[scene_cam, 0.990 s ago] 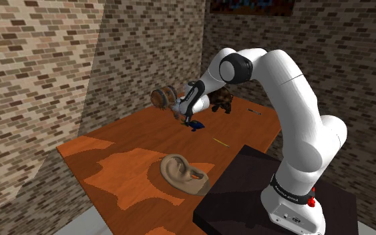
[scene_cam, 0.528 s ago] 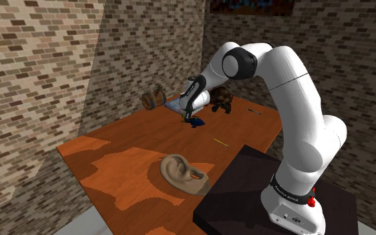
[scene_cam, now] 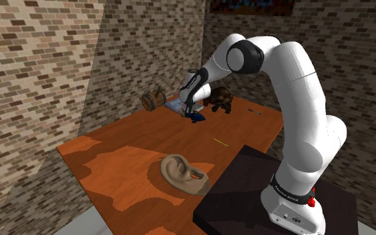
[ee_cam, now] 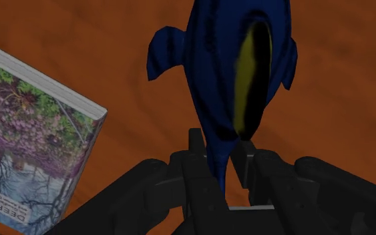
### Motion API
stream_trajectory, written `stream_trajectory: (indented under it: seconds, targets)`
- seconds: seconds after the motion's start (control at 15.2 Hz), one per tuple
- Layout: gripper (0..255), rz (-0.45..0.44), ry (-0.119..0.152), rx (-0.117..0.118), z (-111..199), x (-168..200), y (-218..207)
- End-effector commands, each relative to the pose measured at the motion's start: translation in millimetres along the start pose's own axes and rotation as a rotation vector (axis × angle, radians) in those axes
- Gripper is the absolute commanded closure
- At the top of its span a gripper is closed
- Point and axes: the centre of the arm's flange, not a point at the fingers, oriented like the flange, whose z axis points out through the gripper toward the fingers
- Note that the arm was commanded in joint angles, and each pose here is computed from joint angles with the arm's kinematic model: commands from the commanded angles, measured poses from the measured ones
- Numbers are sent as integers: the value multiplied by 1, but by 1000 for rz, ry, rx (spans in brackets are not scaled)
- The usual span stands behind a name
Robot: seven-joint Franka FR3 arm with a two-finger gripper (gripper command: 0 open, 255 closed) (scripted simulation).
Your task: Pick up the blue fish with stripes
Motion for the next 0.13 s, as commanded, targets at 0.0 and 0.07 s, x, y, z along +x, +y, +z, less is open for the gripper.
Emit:
stream_trajectory:
  seconds: [0.0,0.07]
  targets:
    - [255,0,0,0,-6,1,0]
    - [255,0,0,0,-6,1,0]
